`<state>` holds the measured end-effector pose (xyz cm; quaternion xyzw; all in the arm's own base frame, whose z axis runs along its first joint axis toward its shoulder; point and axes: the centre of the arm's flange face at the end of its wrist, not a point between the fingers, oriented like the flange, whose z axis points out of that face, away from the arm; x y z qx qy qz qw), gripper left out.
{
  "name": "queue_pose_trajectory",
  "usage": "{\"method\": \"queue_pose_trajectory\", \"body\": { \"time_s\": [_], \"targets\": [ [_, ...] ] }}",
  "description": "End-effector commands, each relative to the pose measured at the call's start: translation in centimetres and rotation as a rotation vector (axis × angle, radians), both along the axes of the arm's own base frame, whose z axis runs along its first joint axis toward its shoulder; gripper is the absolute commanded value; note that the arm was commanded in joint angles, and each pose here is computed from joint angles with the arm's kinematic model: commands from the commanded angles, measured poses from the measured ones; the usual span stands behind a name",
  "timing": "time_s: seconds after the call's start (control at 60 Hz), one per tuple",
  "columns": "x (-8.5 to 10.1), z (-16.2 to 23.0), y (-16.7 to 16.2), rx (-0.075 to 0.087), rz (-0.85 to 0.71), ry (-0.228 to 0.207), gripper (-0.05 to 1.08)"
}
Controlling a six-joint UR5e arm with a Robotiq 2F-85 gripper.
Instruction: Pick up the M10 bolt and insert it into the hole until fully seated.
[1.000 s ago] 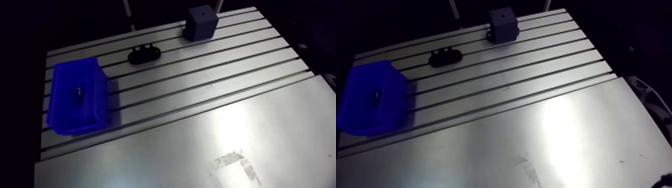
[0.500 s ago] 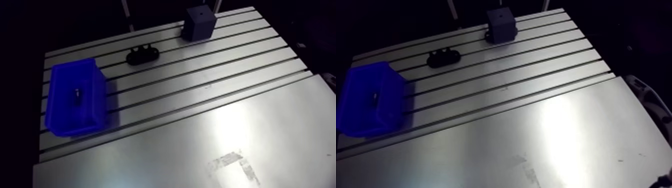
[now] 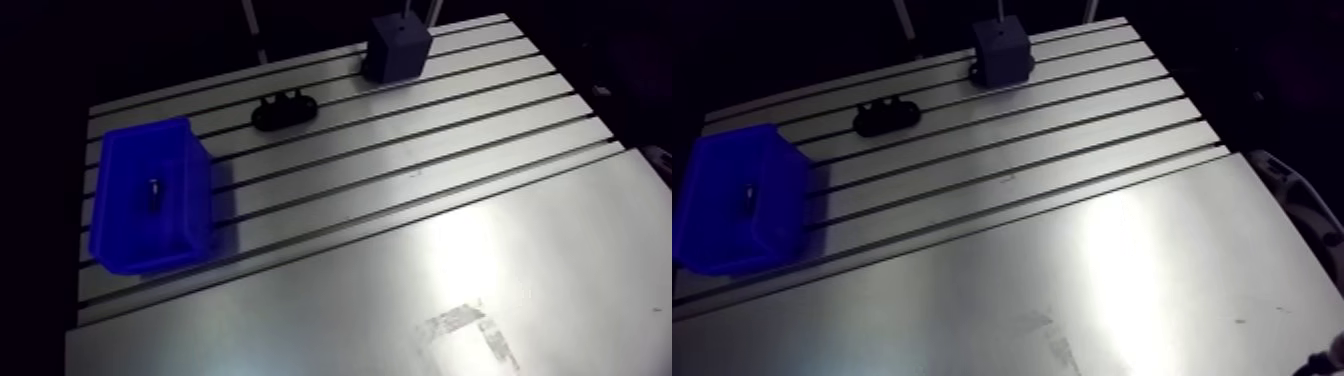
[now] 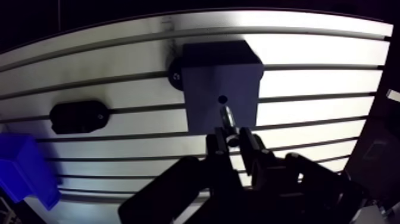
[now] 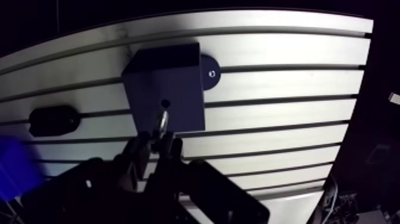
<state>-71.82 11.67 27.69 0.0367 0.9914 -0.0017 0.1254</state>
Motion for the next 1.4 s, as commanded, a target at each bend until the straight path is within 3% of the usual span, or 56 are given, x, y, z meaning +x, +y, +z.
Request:
{"method": "queue_pose_trajectory", "body": {
  "time_s": [0.017, 1.4],
  "targets": [
    [-0.2, 0.0, 0.0, 0.004, 0.003, 0.018, 1.08],
    [0.4, -1.3, -0.2, -0.002, 0.000, -0.004, 1.08]
  ]
}}
